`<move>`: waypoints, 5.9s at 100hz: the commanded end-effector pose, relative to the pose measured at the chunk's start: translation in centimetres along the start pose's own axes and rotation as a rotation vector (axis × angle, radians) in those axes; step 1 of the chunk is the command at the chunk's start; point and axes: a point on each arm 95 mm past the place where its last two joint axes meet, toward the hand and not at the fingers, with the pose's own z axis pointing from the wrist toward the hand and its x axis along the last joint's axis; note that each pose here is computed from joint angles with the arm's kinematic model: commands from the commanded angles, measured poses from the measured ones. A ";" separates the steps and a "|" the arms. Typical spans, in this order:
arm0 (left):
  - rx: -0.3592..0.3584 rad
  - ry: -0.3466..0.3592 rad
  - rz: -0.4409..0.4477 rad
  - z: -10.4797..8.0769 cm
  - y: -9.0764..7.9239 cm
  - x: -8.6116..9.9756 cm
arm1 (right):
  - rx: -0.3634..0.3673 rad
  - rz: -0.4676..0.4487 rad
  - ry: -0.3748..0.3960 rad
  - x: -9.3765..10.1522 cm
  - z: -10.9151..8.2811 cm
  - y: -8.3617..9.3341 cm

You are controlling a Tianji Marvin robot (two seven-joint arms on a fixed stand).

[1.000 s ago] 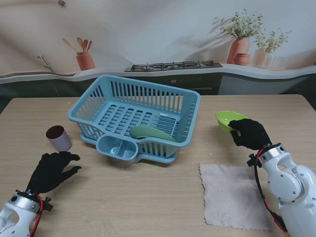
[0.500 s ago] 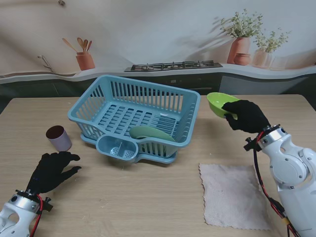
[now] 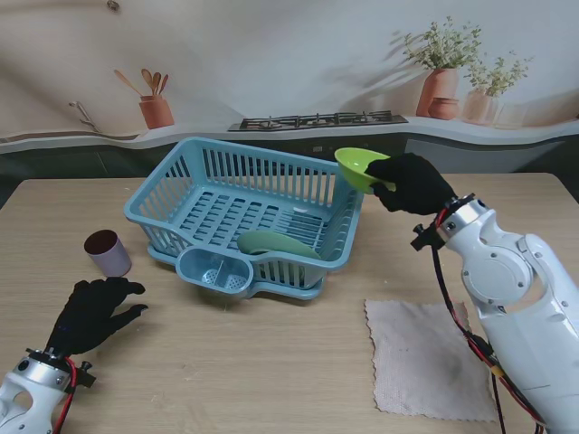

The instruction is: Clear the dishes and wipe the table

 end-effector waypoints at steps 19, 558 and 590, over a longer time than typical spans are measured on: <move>-0.003 0.015 -0.005 -0.3 -0.3 0.3 | 0.024 0.051 0.038 3.3 2.7 -0.7; -0.024 0.469 -0.235 20.0 -11.9 9.6 | 0.158 0.274 0.150 11.5 9.3 -6.1; 0.014 0.476 -0.223 19.8 -12.2 9.2 | 0.150 0.240 0.161 10.7 8.8 -5.4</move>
